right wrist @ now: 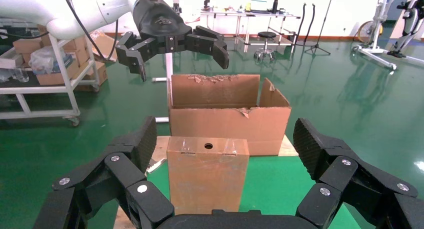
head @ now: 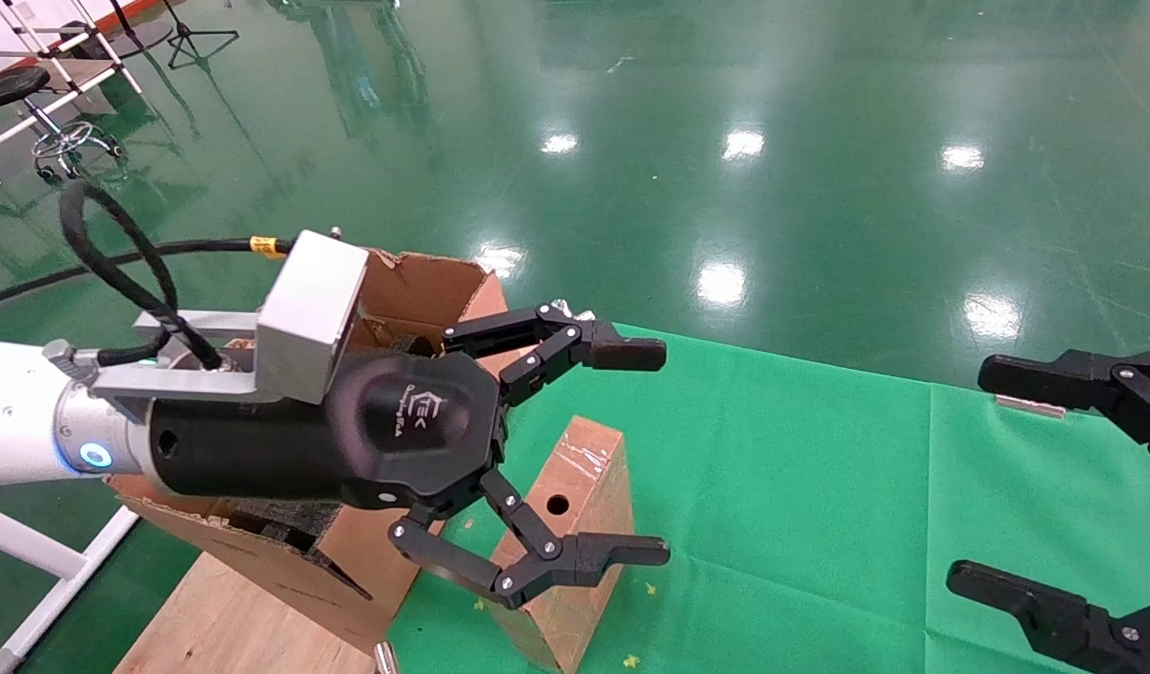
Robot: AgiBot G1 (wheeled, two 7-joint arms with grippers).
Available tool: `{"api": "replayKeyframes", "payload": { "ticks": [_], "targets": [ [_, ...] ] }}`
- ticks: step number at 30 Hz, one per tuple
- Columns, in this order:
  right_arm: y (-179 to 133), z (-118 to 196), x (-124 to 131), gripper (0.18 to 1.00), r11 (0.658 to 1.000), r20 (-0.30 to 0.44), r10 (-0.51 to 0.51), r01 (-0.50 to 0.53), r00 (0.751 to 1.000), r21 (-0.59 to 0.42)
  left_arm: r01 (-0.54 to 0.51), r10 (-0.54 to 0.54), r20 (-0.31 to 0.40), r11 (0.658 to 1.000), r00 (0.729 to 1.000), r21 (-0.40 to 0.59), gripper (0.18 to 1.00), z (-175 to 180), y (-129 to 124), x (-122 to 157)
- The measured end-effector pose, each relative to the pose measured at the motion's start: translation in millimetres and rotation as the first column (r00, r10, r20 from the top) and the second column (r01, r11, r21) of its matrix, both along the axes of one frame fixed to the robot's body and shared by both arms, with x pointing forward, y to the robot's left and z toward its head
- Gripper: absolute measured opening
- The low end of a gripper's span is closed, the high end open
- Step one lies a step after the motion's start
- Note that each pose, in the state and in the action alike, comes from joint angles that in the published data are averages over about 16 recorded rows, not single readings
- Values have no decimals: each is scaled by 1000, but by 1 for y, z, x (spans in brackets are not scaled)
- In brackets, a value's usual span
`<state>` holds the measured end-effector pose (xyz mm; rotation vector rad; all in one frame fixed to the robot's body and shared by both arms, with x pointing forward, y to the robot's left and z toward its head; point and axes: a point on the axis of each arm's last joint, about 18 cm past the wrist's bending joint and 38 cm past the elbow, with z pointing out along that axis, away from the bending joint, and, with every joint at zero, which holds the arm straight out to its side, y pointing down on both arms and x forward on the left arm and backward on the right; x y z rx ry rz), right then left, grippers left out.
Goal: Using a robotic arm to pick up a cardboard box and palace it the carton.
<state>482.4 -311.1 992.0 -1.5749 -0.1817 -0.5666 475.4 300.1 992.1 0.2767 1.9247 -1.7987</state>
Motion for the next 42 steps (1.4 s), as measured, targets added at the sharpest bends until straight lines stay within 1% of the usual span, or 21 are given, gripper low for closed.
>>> {"api": "replayKeyframes", "payload": {
  "ticks": [16, 29, 35, 39, 42],
  "targets": [
    [0, 0, 0, 1001, 1000, 0, 0, 0, 1000, 0, -4, 4, 2, 1000, 1000, -1, 1000, 1, 1, 0],
    [0, 0, 0, 982, 1000, 0, 0, 0, 1000, 0, -122, 119, 43, 990, 992, 73, 1000, 3, 5, 14],
    [0, 0, 0, 938, 1000, 0, 0, 0, 1000, 0, -180, 173, 67, 977, 983, 111, 1000, 4, 8, 20],
    [0, 0, 0, 883, 1000, 0, -1, 1, 1000, 0, -227, 219, 72, 964, 973, 139, 1000, 5, 11, 26],
    [0, 0, 0, 839, 1000, 0, -1, 1, 1000, 0, -273, 265, 66, 947, 962, 167, 1000, 7, 14, 33]
  ]
}}
